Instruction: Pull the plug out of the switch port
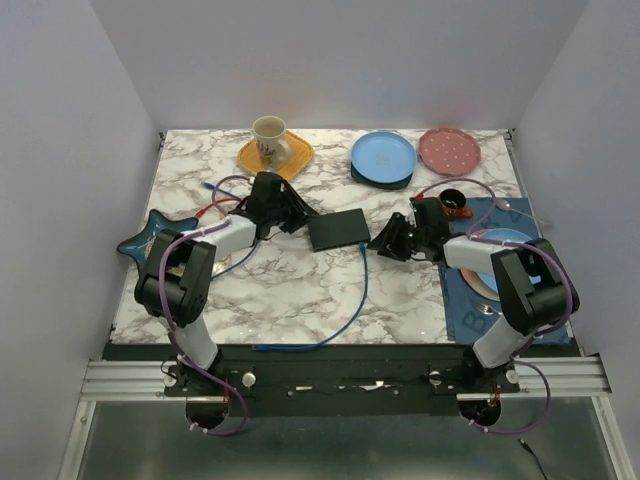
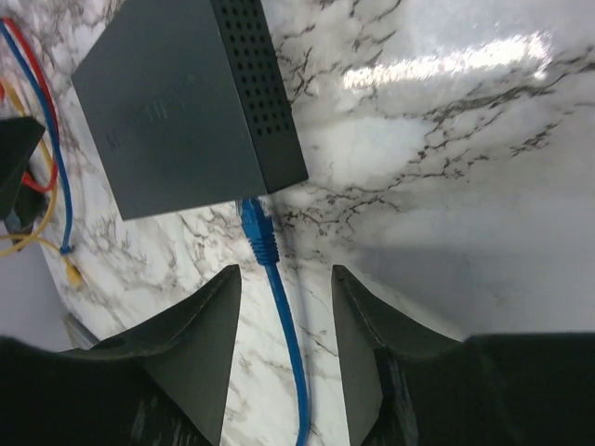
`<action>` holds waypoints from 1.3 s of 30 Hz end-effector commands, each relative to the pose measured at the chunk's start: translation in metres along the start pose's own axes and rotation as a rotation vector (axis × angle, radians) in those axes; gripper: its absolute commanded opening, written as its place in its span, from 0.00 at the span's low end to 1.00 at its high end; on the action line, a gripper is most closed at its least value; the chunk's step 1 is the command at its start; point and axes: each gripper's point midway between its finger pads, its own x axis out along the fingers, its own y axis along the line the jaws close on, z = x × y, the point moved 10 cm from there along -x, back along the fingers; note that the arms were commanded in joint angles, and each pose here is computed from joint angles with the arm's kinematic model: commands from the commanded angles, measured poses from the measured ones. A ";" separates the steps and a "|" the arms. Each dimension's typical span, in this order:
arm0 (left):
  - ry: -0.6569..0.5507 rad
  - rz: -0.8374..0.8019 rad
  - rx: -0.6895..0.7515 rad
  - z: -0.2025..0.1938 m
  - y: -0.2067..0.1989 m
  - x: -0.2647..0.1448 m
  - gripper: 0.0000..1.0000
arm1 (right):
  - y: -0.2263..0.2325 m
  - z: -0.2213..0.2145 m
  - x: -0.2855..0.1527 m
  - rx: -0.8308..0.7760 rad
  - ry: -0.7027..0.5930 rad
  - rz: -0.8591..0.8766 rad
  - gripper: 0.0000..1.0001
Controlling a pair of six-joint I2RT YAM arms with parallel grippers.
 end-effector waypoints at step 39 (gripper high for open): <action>0.281 -0.157 -0.043 -0.036 0.004 0.053 0.42 | -0.017 -0.001 0.044 0.116 -0.017 0.184 0.35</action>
